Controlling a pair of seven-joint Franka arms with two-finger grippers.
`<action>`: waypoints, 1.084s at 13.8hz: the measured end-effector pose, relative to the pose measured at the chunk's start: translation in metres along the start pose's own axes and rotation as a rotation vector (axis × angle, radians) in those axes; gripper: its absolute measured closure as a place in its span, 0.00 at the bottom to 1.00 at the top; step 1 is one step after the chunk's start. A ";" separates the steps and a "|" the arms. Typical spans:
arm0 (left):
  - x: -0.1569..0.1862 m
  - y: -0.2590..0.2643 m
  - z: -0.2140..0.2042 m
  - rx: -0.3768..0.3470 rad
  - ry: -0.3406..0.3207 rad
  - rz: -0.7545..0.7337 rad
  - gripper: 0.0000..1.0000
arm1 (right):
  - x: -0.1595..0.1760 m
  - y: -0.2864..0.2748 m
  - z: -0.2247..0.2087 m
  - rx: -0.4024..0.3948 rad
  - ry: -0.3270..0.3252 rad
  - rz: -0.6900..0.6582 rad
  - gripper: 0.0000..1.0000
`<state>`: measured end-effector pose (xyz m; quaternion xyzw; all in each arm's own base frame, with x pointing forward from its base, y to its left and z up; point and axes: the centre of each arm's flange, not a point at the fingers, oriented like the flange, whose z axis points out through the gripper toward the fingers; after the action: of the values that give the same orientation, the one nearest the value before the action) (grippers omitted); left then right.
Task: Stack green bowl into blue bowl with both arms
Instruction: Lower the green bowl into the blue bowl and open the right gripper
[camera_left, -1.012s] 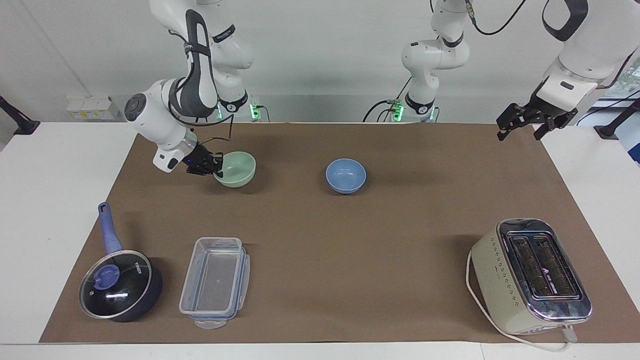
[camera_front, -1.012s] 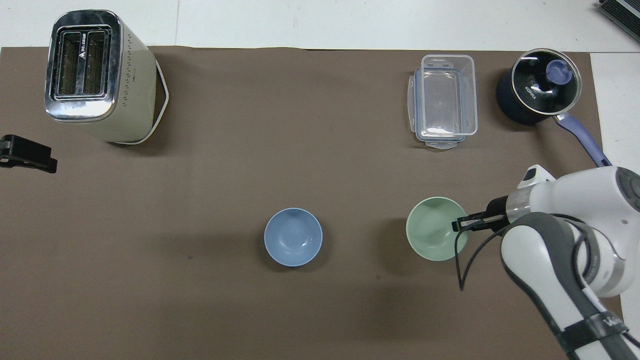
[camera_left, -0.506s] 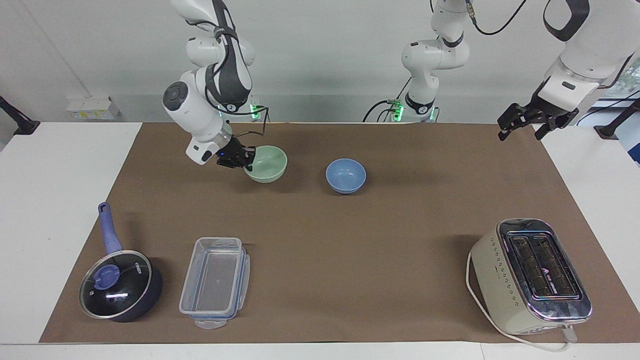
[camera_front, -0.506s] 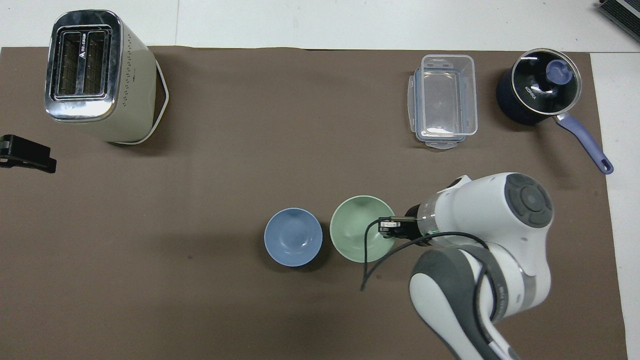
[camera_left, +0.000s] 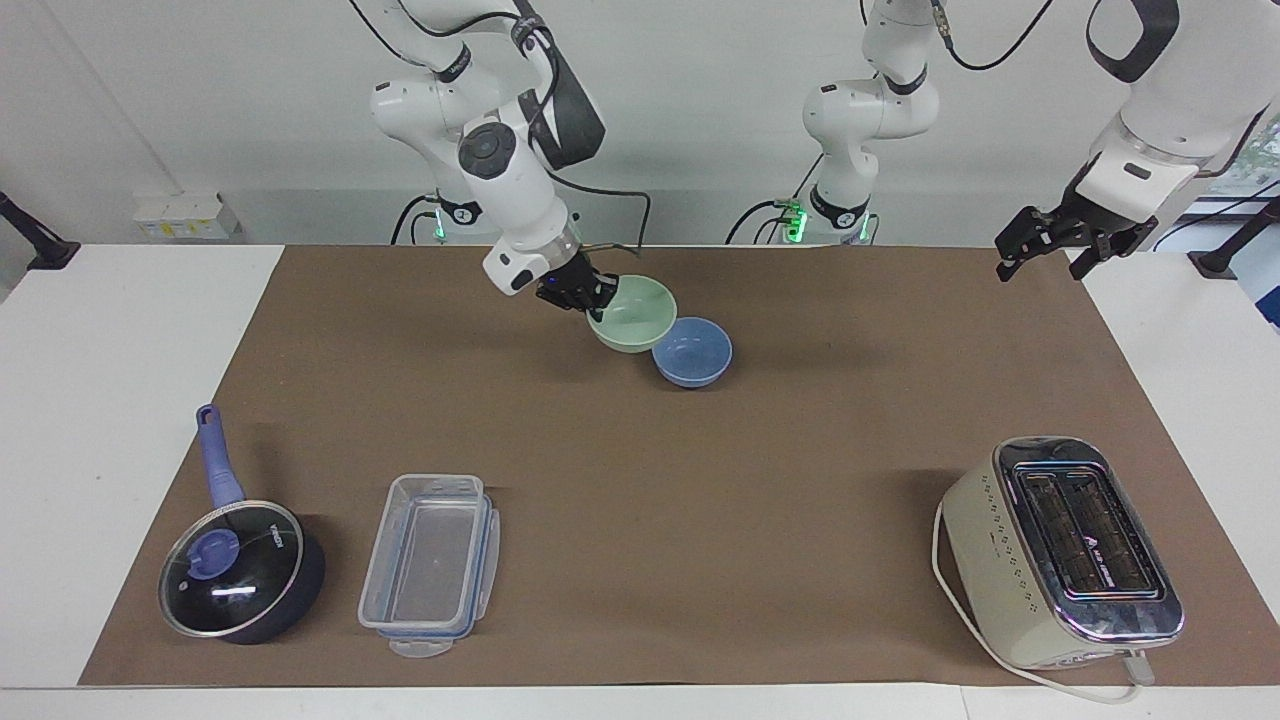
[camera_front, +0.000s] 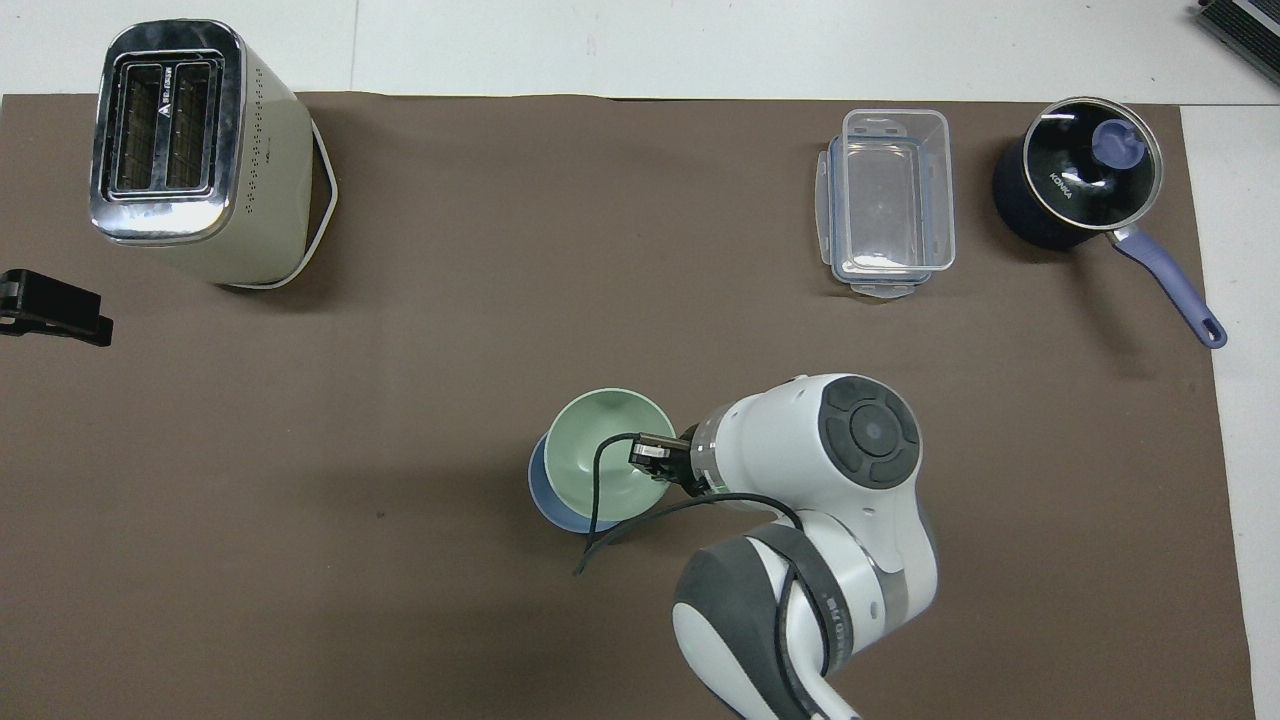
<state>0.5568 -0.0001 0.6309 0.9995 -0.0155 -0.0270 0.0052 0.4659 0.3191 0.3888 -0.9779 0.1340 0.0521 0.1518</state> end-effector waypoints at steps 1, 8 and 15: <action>0.000 0.000 0.000 0.000 0.000 0.000 0.00 | 0.001 -0.001 0.009 -0.001 -0.001 0.004 0.95; 0.000 0.000 0.000 0.000 0.000 0.000 0.00 | -0.021 -0.014 0.036 -0.023 -0.025 0.004 0.95; 0.000 0.000 0.000 0.000 0.000 0.000 0.00 | -0.020 -0.005 0.053 -0.014 0.005 0.014 0.95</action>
<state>0.5568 -0.0001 0.6309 0.9995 -0.0155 -0.0270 0.0052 0.4453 0.3449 0.3432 -0.9781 0.1410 0.0517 0.1444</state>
